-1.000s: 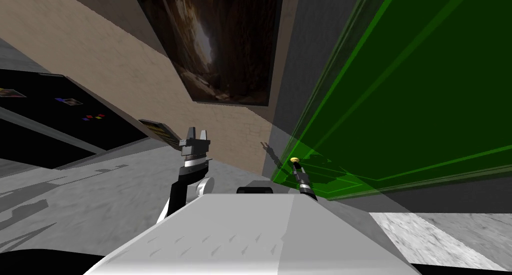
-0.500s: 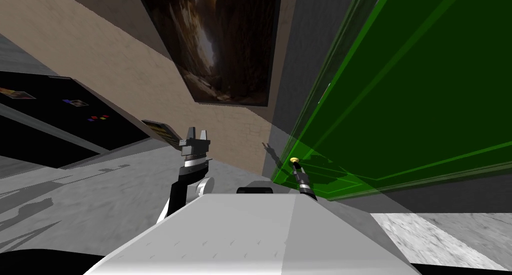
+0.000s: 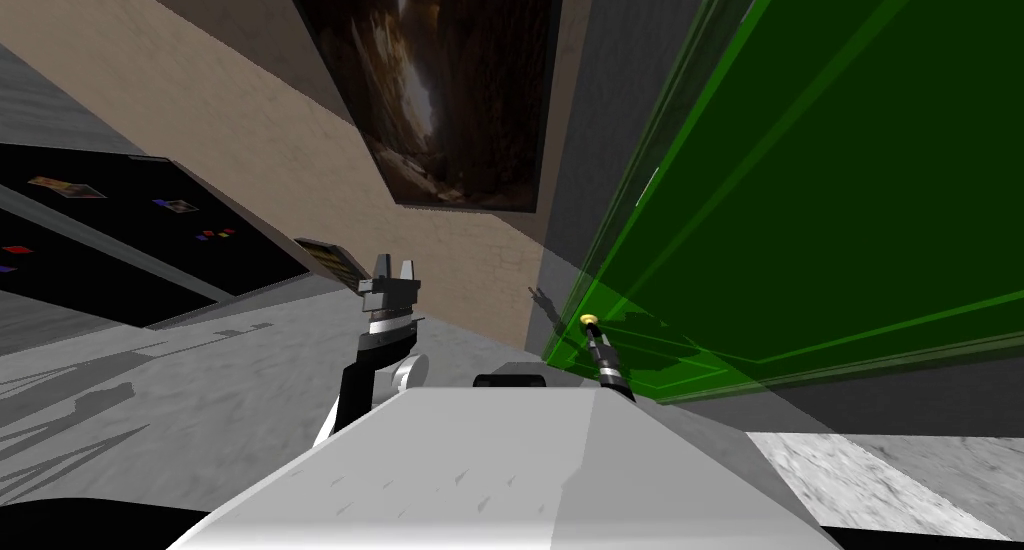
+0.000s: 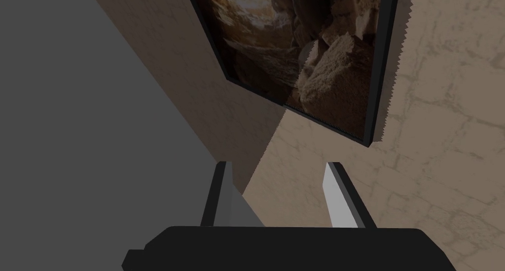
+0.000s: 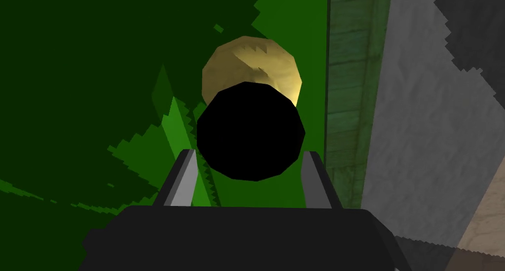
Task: Pull the door open
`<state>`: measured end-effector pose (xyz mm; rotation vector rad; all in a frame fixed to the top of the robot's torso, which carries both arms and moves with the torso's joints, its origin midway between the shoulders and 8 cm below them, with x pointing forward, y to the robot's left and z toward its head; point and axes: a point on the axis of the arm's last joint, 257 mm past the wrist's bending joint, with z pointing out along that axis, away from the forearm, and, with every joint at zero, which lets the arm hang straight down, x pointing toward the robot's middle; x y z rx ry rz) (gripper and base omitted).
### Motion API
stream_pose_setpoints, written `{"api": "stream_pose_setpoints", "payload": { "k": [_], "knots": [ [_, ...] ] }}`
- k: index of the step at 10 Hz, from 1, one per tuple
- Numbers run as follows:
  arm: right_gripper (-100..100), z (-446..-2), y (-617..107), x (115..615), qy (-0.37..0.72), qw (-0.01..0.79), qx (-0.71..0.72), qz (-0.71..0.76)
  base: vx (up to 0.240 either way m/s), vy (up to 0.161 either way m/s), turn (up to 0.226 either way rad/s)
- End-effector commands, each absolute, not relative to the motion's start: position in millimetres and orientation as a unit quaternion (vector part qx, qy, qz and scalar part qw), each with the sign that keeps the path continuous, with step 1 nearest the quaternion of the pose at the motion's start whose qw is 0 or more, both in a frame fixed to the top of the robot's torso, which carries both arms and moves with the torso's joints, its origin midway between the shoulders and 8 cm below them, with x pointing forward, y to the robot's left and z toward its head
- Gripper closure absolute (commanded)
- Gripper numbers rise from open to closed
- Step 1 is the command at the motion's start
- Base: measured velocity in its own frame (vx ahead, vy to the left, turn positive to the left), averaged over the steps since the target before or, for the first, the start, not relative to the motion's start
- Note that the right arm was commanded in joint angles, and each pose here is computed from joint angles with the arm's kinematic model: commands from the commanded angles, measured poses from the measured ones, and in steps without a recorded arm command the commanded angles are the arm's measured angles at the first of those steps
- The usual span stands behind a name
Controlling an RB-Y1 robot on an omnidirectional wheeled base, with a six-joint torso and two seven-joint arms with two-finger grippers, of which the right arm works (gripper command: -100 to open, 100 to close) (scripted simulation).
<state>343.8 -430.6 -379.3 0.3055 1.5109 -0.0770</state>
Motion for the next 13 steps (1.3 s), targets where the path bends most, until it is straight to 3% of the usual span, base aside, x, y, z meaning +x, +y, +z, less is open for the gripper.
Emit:
{"api": "stream_pose_setpoints", "payload": {
  "k": [1,7,8,13],
  "knots": [
    [100,-376,-432,344,0.674,0.721,0.160,-0.014,-0.039,-0.015,0.062],
    [100,-369,-436,346,0.647,0.728,0.223,0.052,-0.031,-0.011,0.042],
    [-100,-371,-437,338,0.658,0.726,0.199,0.027,-0.025,0.013,-0.003],
    [-100,-379,-440,310,0.679,0.719,0.146,-0.027,-0.026,0.047,-0.035]
  ]
}}
